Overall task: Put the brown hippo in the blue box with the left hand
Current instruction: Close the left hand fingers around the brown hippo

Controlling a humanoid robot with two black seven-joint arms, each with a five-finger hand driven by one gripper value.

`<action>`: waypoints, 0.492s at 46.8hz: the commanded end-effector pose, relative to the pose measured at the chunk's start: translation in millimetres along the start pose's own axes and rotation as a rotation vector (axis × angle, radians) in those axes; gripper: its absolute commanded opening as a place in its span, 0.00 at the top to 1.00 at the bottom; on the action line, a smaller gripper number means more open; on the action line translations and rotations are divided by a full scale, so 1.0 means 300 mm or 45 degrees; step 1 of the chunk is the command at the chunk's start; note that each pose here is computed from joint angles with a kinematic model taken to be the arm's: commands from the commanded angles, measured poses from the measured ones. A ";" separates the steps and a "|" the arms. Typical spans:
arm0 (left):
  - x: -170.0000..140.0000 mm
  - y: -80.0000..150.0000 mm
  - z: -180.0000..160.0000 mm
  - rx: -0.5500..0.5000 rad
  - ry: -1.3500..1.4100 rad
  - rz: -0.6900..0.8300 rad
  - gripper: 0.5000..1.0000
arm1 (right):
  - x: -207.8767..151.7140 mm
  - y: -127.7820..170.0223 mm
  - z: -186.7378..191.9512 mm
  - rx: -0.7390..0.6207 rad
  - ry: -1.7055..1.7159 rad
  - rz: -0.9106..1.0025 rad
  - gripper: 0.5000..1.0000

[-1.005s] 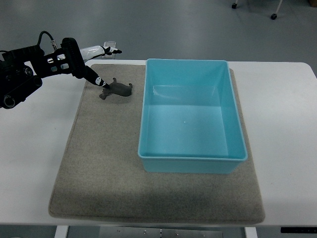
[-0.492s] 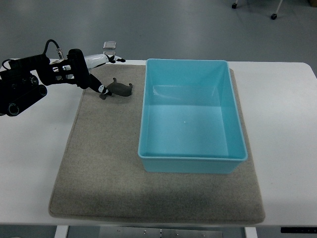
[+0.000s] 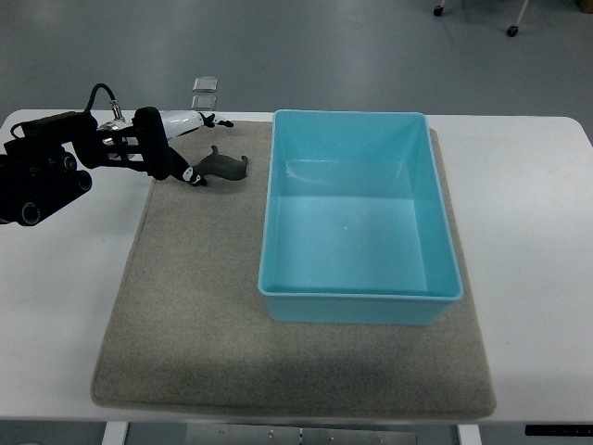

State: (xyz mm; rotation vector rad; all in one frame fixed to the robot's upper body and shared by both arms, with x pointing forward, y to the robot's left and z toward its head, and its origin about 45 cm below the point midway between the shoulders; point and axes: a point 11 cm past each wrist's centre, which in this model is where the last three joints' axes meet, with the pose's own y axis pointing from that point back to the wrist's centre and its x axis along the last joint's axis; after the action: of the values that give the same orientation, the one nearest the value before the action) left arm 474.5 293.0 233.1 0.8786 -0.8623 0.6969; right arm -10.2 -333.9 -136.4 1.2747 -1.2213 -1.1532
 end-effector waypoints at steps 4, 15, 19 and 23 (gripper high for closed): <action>-0.005 -0.003 0.003 -0.003 0.002 -0.003 0.22 | 0.000 0.000 0.000 0.000 0.000 0.000 0.13; -0.016 -0.010 0.012 -0.010 -0.002 -0.013 0.30 | 0.000 0.000 0.000 0.000 0.000 0.000 0.13; -0.027 -0.016 0.016 -0.012 -0.007 -0.020 0.32 | 0.002 0.000 0.000 0.000 0.000 0.002 0.13; -0.032 -0.017 0.018 -0.013 -0.010 -0.026 0.34 | 0.000 0.000 0.000 0.000 0.000 0.000 0.13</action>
State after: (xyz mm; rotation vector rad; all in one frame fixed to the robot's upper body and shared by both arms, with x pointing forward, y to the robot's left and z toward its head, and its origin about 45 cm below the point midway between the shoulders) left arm 472.7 284.6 226.0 0.8784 -0.8630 0.6746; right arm -10.1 -334.1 -136.4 1.2744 -1.2218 -1.1530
